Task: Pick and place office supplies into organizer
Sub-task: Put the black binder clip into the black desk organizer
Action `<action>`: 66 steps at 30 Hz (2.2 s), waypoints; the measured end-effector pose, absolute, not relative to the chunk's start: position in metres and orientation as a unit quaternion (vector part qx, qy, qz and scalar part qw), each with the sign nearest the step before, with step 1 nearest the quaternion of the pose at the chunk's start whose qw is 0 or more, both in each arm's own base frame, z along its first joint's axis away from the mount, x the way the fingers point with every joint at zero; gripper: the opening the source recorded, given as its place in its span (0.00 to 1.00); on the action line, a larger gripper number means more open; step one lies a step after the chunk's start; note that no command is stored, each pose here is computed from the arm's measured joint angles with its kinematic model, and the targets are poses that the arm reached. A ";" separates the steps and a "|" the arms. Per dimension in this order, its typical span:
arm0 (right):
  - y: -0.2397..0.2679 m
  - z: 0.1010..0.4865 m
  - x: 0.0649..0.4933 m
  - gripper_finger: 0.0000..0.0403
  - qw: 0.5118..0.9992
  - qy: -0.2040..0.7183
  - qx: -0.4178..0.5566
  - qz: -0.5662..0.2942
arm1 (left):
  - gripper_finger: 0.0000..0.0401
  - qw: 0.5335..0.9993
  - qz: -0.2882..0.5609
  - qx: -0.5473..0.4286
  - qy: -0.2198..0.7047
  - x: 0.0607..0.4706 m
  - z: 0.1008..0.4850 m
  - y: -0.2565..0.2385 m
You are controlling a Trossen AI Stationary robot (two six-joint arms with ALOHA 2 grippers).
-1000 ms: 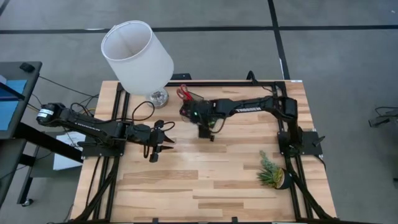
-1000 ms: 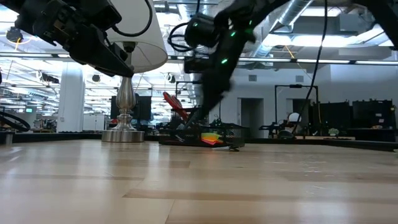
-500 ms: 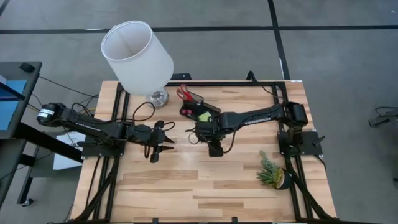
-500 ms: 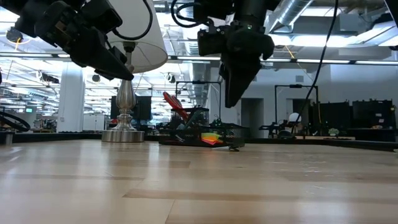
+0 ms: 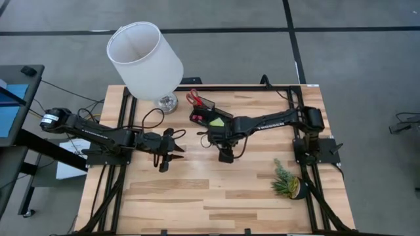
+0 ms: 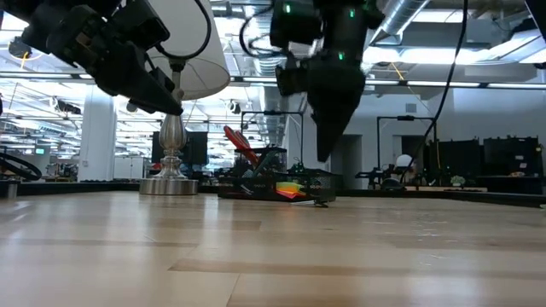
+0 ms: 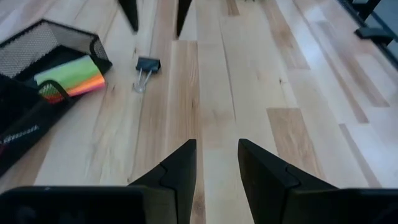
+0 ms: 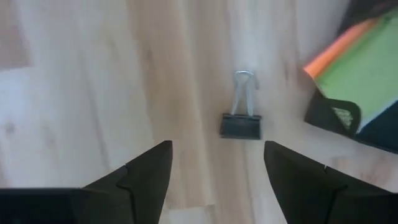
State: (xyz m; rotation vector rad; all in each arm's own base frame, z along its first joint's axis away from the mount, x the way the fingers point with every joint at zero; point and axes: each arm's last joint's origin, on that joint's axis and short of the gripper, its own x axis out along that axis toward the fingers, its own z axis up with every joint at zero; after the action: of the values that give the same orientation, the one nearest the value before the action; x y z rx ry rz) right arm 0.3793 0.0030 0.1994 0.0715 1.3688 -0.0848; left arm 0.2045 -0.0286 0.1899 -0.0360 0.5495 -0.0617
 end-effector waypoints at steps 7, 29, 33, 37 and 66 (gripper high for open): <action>-0.011 0.182 0.375 0.62 0.773 0.630 0.046 -0.055 | 0.28 0.961 -0.031 -0.017 0.274 0.207 0.187 -0.029; -0.018 0.153 0.380 0.62 0.746 0.662 0.048 -0.047 | 0.28 0.960 -0.033 -0.017 0.277 0.208 0.186 -0.030; -0.021 0.155 0.383 0.62 0.758 0.647 0.057 -0.055 | 0.28 0.960 -0.033 -0.017 0.276 0.208 0.186 -0.030; -0.023 0.149 0.384 0.62 0.756 0.649 0.060 -0.056 | 0.28 0.961 -0.033 -0.017 0.275 0.208 0.186 -0.030; -0.011 0.165 0.428 0.32 0.828 0.559 0.050 0.023 | 0.28 0.961 -0.033 -0.016 0.275 0.208 0.186 -0.030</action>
State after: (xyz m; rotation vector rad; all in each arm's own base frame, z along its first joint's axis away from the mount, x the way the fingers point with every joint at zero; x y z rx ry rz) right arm 0.4280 -0.0114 0.1648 0.1055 1.1861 0.0480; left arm 0.2078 -0.0299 0.1864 -0.0315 0.5572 -0.0676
